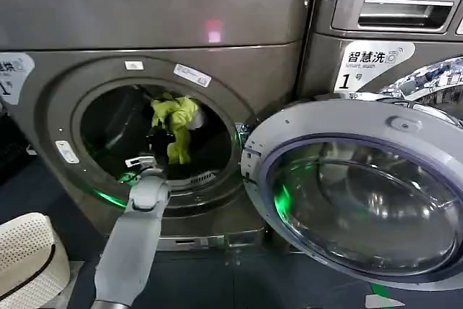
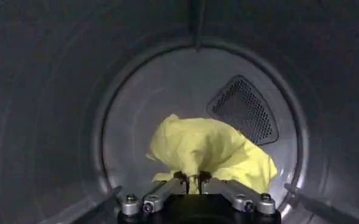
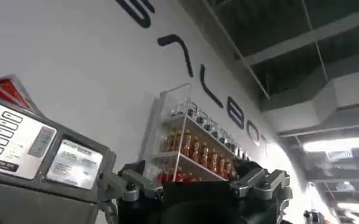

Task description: Grasp the clothes from the dryer.

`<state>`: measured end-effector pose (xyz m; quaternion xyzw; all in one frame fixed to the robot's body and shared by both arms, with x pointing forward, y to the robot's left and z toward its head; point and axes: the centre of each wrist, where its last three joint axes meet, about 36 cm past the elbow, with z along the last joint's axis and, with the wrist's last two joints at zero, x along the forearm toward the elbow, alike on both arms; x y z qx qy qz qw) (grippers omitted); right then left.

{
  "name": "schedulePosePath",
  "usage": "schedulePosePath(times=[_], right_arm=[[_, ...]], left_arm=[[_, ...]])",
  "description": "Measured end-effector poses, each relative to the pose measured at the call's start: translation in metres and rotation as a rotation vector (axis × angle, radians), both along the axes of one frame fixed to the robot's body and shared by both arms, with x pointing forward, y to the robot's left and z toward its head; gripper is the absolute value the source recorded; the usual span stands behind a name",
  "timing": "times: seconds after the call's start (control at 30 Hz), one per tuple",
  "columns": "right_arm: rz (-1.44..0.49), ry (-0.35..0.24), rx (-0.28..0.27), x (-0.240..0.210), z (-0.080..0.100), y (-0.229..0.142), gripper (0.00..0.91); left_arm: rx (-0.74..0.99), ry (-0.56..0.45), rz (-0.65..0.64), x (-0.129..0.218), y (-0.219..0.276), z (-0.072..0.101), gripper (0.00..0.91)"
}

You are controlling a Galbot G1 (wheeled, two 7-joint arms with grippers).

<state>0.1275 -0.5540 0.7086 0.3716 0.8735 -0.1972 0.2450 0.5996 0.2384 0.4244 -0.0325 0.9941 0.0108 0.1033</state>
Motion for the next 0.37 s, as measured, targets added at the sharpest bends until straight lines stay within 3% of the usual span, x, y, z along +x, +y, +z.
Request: schedulePosePath(times=[0.37], right_arm=[[-0.029,0.026,0.011,-0.0051,-0.0004,-0.0018,0.907]], left_arm=[[-0.01,-0.01,0.003,-0.0028,-0.001,0.0021,0.0]])
